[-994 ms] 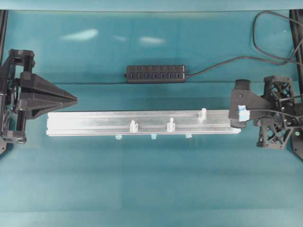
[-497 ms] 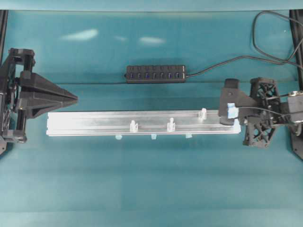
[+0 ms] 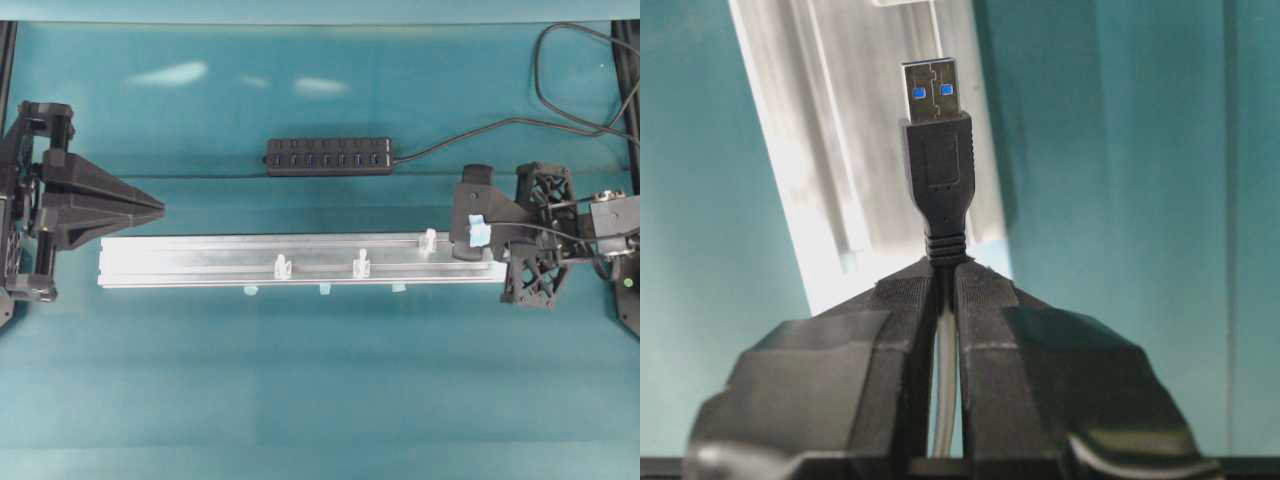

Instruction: Pass the USB cable through three rings with both arms.

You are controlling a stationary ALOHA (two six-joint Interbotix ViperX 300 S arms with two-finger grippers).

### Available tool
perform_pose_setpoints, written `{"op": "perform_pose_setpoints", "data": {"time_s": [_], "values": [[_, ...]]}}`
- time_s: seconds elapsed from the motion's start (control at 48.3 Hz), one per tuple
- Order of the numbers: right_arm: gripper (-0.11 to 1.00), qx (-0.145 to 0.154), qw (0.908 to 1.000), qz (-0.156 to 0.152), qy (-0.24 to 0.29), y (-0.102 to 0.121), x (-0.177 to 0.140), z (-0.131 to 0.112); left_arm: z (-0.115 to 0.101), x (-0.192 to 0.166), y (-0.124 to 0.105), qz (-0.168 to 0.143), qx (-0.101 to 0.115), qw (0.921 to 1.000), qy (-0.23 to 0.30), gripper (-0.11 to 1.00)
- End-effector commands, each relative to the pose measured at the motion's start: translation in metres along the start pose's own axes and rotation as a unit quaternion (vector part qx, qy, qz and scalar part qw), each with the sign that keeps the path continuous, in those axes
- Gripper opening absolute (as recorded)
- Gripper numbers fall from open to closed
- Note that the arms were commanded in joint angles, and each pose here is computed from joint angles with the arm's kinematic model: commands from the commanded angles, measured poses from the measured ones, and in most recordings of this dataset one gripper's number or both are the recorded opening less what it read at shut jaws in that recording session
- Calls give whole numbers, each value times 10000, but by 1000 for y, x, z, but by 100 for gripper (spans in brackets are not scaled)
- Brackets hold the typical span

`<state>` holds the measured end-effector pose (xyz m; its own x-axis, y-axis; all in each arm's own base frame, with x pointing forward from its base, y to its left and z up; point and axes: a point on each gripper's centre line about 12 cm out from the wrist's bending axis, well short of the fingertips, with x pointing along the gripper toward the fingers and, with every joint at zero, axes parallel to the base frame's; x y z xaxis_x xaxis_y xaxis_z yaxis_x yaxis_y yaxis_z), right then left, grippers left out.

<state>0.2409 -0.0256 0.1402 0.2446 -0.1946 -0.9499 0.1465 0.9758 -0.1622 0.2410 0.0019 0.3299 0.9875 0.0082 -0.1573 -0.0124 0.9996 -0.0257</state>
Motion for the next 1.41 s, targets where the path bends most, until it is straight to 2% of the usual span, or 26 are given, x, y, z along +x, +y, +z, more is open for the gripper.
{"op": "perform_pose_setpoints", "data": {"time_s": [0.0,0.497,0.828,1.035,1.201,1.387], "values": [[-9,-38,9999,-7,-132,-1,-2,7,14,0,0,-4,15,9998,-176,12],[-9,-224,9995,17,-220,1,10,30,14,0,1,18,4,9998,-177,12],[-9,-220,9989,64,-405,1,11,40,13,3,3,57,-1,9999,-140,12],[-9,-229,9988,75,-434,2,12,43,8,23,14,271,10,9996,17,13],[-9,-237,9981,120,-550,3,14,46,3,50,19,326,32,9991,255,16],[-9,-228,9970,185,-720,4,16,48,-18,82,27,411,-1,9969,667,32]]}}
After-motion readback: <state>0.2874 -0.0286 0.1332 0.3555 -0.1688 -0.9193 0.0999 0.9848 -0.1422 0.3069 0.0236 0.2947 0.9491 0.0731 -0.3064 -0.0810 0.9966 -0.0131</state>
